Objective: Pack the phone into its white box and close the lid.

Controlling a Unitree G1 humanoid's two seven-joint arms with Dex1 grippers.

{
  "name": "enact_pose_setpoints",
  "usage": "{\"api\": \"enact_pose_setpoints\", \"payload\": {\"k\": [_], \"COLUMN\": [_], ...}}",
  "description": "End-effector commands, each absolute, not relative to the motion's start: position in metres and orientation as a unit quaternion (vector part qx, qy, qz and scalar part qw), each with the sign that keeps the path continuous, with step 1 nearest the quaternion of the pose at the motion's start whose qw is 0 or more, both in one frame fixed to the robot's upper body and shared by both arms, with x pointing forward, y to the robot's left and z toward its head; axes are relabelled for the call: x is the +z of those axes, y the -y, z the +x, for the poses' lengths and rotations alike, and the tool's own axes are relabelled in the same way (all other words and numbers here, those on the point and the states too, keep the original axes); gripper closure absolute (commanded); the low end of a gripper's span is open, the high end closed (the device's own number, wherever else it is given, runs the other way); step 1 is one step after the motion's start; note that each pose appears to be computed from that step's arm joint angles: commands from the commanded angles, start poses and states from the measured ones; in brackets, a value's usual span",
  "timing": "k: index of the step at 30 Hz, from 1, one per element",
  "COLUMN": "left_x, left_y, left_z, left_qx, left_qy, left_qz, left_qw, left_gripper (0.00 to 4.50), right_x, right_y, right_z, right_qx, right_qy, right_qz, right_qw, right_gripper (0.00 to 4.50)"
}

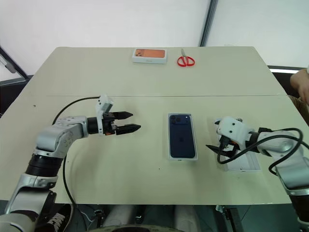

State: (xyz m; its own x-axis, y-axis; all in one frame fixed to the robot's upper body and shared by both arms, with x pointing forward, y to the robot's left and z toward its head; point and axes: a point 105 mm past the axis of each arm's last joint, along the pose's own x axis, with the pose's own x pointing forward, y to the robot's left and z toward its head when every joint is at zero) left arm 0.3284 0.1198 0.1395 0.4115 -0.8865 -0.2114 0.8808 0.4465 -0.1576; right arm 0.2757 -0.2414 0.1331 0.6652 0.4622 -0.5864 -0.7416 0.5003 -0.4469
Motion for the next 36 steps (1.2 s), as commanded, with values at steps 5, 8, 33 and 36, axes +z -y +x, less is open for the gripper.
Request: {"api": "enact_pose_setpoints", "payload": {"k": [5,8,33,36], "left_x": [0.168,0.174,0.152,0.151], "left_y": [-0.132,-0.135,-0.131,-0.130], "left_z": [0.304,0.298,0.282,0.282], "left_qx": [-0.610,-0.621,-0.668,-0.669], "left_qy": [-0.079,-0.008,0.022,0.024], "left_qz": [-0.029,0.047,0.089,0.094], "left_qw": [0.788,0.782,0.738,0.737], "left_gripper": [0.03,0.03,0.03,0.03], "right_x": [0.137,0.137,0.125,0.123], "right_y": [0.247,0.243,0.241,0.237], "right_z": [0.267,0.264,0.263,0.263], "right_qx": [0.269,0.232,0.112,0.111], "right_qy": [-0.287,-0.335,-0.372,-0.374], "right_qz": [-0.272,-0.195,-0.066,-0.054], "right_qw": [0.878,0.892,0.919,0.919], "right_gripper": [0.02,0.02,0.02,0.02]}}
